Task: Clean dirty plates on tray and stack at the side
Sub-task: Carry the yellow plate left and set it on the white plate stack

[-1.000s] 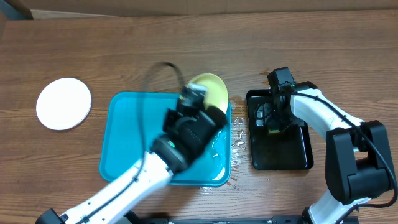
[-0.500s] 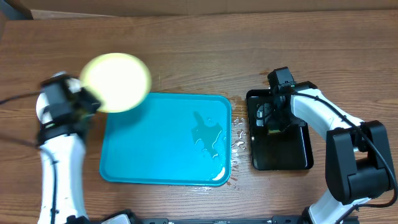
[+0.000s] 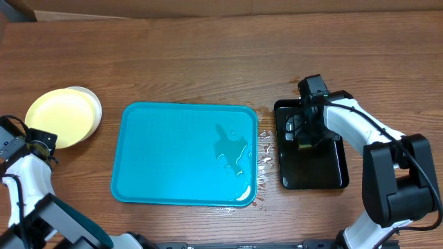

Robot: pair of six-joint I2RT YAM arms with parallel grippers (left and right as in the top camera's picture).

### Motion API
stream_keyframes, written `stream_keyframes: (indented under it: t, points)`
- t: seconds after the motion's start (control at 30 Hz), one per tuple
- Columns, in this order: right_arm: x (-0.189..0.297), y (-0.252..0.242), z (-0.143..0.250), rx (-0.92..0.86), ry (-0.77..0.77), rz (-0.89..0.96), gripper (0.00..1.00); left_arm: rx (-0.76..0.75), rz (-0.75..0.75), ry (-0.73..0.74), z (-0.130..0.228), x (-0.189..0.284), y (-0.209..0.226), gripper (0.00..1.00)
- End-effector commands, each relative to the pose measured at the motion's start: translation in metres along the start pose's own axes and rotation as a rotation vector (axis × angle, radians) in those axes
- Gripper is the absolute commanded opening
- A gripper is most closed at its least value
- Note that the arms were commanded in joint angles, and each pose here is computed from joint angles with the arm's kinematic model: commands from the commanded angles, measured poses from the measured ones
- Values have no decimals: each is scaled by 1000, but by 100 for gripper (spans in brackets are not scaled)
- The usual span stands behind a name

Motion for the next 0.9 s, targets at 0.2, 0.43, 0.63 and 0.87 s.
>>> stream_keyframes:
  t: [0.2, 0.43, 0.63, 0.87]
  points:
    - [-3, -2, 2, -7, 7, 11, 100, -34, 38, -86, -19, -9, -7, 4]
    - [-3, -2, 2, -7, 7, 11, 100, -51, 66, -67, -14, -17, -15, 27]
    - [-3, -2, 2, -7, 7, 11, 100, -142, 303, -21, -10, -14, -38, 81]
    - [-3, -2, 2, -7, 7, 11, 100, -234, 621, 109, 14, 13, -89, 94]
Point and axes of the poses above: each gripper's point midway between its finger pads, its own x axis back along the fingers, its own y axis along the line the jaws close on, z = x × y, the point moved 9 cm from there along x, back along the fingers, and after that the axes turned 6 degrees about -x, right-handed, at the moved point
